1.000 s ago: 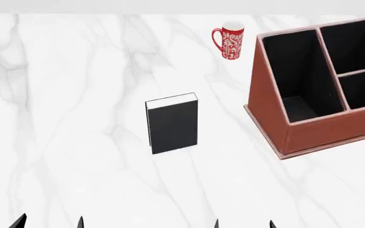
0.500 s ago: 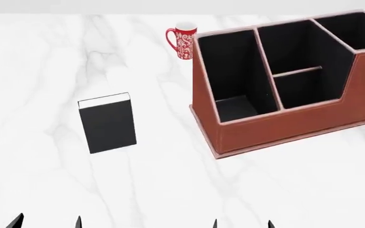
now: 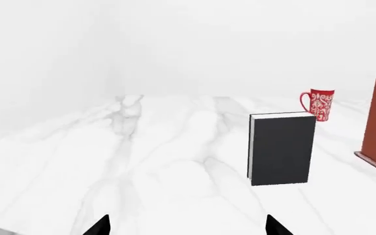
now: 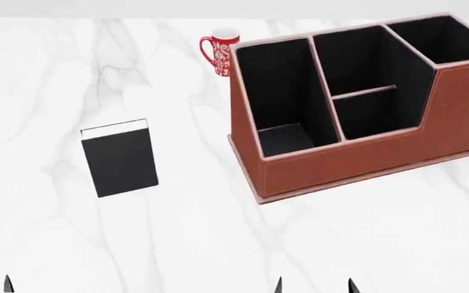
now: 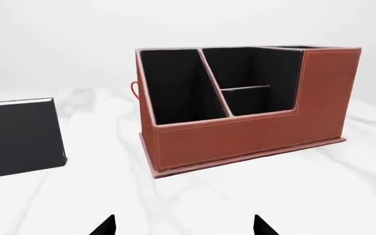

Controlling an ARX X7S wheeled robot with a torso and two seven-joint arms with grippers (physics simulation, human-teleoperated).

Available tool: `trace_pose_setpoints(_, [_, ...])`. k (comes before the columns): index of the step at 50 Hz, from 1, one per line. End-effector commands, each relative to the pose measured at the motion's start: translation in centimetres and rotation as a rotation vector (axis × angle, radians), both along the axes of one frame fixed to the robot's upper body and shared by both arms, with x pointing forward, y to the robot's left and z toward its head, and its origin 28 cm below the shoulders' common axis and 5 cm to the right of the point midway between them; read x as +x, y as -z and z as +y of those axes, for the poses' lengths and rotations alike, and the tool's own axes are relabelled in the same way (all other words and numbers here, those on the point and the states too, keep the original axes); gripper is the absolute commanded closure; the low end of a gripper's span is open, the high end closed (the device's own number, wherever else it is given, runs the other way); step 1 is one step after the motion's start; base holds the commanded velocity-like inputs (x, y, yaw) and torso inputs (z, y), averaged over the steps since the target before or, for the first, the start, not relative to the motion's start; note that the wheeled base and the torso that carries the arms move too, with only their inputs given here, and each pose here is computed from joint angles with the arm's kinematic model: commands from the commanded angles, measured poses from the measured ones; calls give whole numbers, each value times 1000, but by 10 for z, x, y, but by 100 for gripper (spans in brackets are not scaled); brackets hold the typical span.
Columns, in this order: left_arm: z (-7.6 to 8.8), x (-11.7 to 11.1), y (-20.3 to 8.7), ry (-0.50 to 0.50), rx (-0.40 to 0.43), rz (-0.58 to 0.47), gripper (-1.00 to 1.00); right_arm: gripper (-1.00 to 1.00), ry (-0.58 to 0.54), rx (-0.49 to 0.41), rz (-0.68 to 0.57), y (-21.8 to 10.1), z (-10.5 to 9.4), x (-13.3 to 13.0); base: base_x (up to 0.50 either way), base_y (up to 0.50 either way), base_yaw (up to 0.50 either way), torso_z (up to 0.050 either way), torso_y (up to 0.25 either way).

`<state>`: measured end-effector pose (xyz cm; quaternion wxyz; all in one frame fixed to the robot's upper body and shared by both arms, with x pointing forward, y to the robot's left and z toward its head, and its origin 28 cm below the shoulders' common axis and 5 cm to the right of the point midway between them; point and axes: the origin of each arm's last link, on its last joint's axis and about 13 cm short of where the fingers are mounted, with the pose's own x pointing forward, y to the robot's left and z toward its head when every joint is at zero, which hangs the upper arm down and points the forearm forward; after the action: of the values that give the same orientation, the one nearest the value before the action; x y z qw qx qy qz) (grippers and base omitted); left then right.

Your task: Pick up the book and place it in the right compartment of the caddy.

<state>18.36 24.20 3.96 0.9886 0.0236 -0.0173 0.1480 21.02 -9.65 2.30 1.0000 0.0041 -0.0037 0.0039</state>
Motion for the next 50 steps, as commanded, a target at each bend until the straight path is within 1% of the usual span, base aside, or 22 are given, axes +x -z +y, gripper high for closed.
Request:
trace_pose_setpoints(1, [52,-52,-28,-370,66,-53,-100,-100,4,-2,-13,-6,0,2,0,0,0,0,0])
trace_pose_setpoints(2, [58,-63,-30,-414,70,-61,-100,-100,1,-1,-15,-8,0,2,0,0,0,0,0])
trace_pose_setpoints(4, [64,-76,-33,-450,84,-82,-100,-100,2,-1,-16,-8,1,2,0,0,0,0,0])
trace_pose_setpoints(10, [79,-101,-42,-565,117,-89,-100,-100,2,-1,-20,-12,1,4,0,0,0,0,0])
trace_pose_setpoints(12, [84,-112,-45,-602,111,-107,-100,-100,4,-4,-21,-12,1,4,0,0,0,0,0])
trace_pose_setpoints(15, [87,-117,-46,-612,98,-118,-100,-100,9,-14,-22,-13,1,5,0,0,0,0,0])
trace_pose_setpoints(17, [87,-118,-46,-617,104,-115,-100,-100,20,-19,-24,-15,1,6,0,0,0,0,0])
trace_pose_setpoints(23, [88,-120,-47,-621,97,-123,-100,-100,43,-27,-10,-31,-1,14,0,0,0,0,0])
trace_pose_setpoints(24, [89,-122,-47,-625,96,-125,-100,-100,37,-21,3,-41,-1,19,0,0,0,0,0])
trace_pose_setpoints(25, [89,-122,-47,-625,96,-125,-100,-100,37,-21,3,-42,-1,18,0,0,0,0,0])
trace_pose_setpoints(26, [89,-123,-47,-628,93,-125,-100,-100,37,-13,20,-57,-1,25,0,0,0,0,0])
trace_pose_setpoints(27, [89,-123,-47,-627,92,-126,-100,-100,35,-9,18,-62,-1,26,0,0,0,0,0])
trace_pose_setpoints(28, [89,-123,-47,-631,95,-124,-100,-100,24,-3,7,-85,-1,31,0,0,0,0,0])
trace_pose_setpoints(30, [90,-124,-47,-630,95,-124,-100,-100,22,-7,-20,-115,-2,40,0,0,0,0,0])
trace_pose_setpoints(31, [90,-124,-47,-630,95,-124,-100,-100,25,-4,-22,-123,-2,43,0,0,0,0,0])
trace_pose_setpoints(32, [89,-123,-47,-629,96,-124,-100,-100,32,-20,-40,-135,-2,46,0,0,0,0,0])
trace_pose_setpoints(34, [89,-122,-47,-627,97,-122,-100,-100,9,-12,-15,-152,-1,53,0,0,0,0,0])
trace_pose_setpoints(35, [89,-123,-47,-629,100,-121,-100,-100,5,-8,-13,-171,0,60,0,0,0,0,0])
trace_pose_setpoints(38, [90,-124,-47,-631,99,-121,-100,-100,31,-31,-55,-196,0,69,0,0,0,0,0])
trace_pose_setpoints(42, [90,-123,-48,-630,103,-120,-100,-100,27,-48,-59,-218,2,77,0,0,0,0,0])
trace_pose_setpoints(43, [90,-123,-48,-629,101,-121,-100,-100,42,-53,-61,-221,2,79,0,0,0,0,0])
trace_pose_setpoints(50, [89,-123,-47,-624,105,-118,-100,-100,32,-51,-60,-240,2,87,0,0,0,0,0])
